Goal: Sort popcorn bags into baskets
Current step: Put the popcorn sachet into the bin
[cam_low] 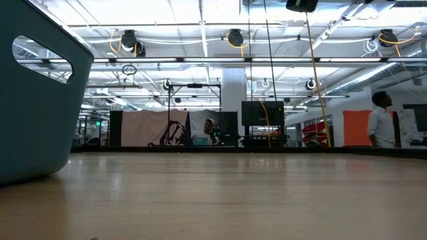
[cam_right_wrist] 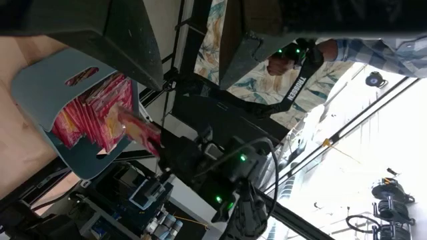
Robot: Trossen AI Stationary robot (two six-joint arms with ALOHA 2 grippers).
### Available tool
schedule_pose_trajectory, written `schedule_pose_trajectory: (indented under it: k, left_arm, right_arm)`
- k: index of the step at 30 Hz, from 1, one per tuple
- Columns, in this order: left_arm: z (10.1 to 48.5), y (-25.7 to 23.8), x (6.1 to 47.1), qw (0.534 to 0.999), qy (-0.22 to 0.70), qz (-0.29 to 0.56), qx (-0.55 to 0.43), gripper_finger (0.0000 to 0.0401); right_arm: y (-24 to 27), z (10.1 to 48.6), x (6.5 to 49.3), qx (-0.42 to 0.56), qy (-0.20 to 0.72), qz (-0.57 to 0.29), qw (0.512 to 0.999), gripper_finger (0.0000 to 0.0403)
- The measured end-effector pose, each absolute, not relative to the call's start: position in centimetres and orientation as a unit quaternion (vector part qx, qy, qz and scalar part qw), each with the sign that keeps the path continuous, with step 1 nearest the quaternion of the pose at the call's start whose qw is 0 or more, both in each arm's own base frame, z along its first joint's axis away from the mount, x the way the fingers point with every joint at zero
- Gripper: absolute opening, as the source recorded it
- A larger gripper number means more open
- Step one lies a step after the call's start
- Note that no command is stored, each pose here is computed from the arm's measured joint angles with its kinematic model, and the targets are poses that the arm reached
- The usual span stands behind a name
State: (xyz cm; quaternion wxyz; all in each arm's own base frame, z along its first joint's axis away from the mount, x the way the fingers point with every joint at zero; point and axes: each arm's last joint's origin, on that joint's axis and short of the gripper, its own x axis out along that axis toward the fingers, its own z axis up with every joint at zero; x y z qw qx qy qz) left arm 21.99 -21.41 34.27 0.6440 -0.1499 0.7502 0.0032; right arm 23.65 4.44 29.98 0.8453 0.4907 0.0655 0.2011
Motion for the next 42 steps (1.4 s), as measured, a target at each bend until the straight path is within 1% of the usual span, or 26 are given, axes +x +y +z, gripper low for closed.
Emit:
schedule_pose_trajectory:
  k: [4, 8, 12, 18, 23, 30, 33, 37, 42]
  left_arm:
    - [35.2, -20.6, 21.8, 0.683, 0.718, 0.02, -0.132, 0.0029]
    - [35.1, -20.2, 22.4, 0.709, 0.7, 0.003, -0.085, 0.0032]
    - [34.4, -20.1, 22.9, 0.71, 0.701, 0.0, -0.06, 0.0033]
    - [33.4, -20.7, 22.2, 0.699, 0.714, -0.004, -0.034, 0.004]
    - [33.3, -21.4, 22.0, 0.698, 0.714, -0.01, -0.049, 0.0069]
    - [33.4, -22.8, 22.1, 0.719, 0.687, -0.021, -0.099, 0.0128]
    - [33.5, -23.1, 22.4, 0.728, 0.674, -0.025, -0.121, 0.0146]
    - [33.5, -22.4, 22.9, 0.735, 0.663, 0.025, -0.137, 0.015]
    - [33.5, -20.5, 24.6, 0.743, 0.655, 0.031, -0.133, 0.0127]
  right_arm:
    - [4.4, 29.9, 23.7, 0.488, 0.068, 0.2, 0.847, 0.0141]
    - [4.4, 29.7, 23.7, 0.488, 0.076, 0.194, 0.847, 0.0141]
    - [4.4, 29.5, 23.7, 0.492, 0.084, 0.189, 0.846, 0.0141]
    - [4.4, 29.6, 23.7, 0.491, 0.083, 0.189, 0.846, 0.0141]
    - [4.4, 29.6, 23.7, 0.491, 0.082, 0.189, 0.846, 0.0141]
    - [4.4, 29.6, 23.7, 0.49, 0.081, 0.189, 0.847, 0.0141]
    - [4.4, 29.6, 23.7, 0.487, 0.08, 0.189, 0.849, 0.0141]
    - [4.4, 29.6, 23.7, 0.482, 0.079, 0.189, 0.852, 0.0141]
    - [4.2, 29.5, 23.8, 0.488, 0.066, 0.153, 0.857, 0.0141]
